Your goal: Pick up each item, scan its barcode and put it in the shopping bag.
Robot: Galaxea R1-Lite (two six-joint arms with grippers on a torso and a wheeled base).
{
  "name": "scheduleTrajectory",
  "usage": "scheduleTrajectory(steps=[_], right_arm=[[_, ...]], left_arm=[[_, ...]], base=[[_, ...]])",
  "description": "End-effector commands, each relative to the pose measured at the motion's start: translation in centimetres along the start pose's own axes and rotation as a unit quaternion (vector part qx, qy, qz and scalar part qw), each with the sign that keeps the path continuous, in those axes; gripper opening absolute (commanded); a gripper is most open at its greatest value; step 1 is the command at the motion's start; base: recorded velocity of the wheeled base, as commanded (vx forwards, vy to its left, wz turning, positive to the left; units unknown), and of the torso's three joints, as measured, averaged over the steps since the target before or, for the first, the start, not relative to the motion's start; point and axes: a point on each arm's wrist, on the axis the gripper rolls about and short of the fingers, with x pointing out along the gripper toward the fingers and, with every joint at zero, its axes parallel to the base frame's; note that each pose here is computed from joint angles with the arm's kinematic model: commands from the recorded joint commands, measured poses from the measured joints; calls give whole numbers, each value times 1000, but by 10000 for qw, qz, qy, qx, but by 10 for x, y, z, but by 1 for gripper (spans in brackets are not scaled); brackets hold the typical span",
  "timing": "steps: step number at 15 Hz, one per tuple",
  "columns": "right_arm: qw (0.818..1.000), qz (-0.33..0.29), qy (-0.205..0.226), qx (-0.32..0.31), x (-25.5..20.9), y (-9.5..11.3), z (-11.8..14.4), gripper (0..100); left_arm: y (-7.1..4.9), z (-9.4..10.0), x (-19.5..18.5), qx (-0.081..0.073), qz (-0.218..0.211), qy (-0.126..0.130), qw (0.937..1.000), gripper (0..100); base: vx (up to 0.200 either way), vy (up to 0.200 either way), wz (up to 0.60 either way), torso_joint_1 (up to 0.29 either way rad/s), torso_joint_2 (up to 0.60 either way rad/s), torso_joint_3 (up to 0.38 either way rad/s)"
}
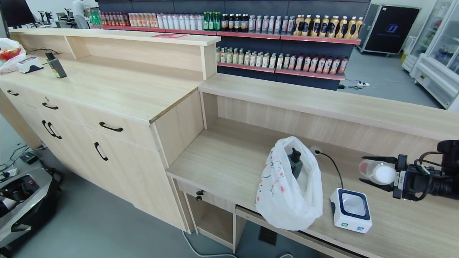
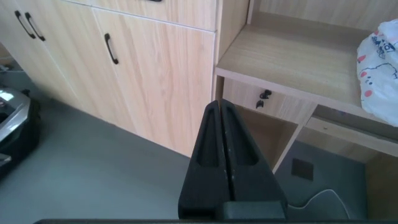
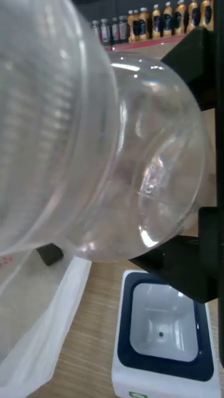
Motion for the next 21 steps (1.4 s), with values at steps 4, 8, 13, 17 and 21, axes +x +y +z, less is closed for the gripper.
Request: scheduleTrajectory(steps=[4,8,13,17,21], right_arm=[[9996,290,-37,-22,-1,12,0,0],[9994,338,-53,-104,2,17,-3,0],[9990,444,-78,11,9,28,-14,0],[9988,480,-95,22,12,32,-17,0],[9985,524,-111,93,14,36,-20,0]], left_arm=[[0,0,0,0,2,0,10000,0],[0,0,0,0,2,0,10000,0],[0,0,0,0,2,0,10000,0],[0,0,0,0,2,0,10000,0],[0,0,0,0,2,0,10000,0]], base=[[0,0,0,0,0,0],[0,0,0,0,0,0],[0,0,0,0,0,0],[0,0,0,0,0,0],[0,0,0,0,0,0]])
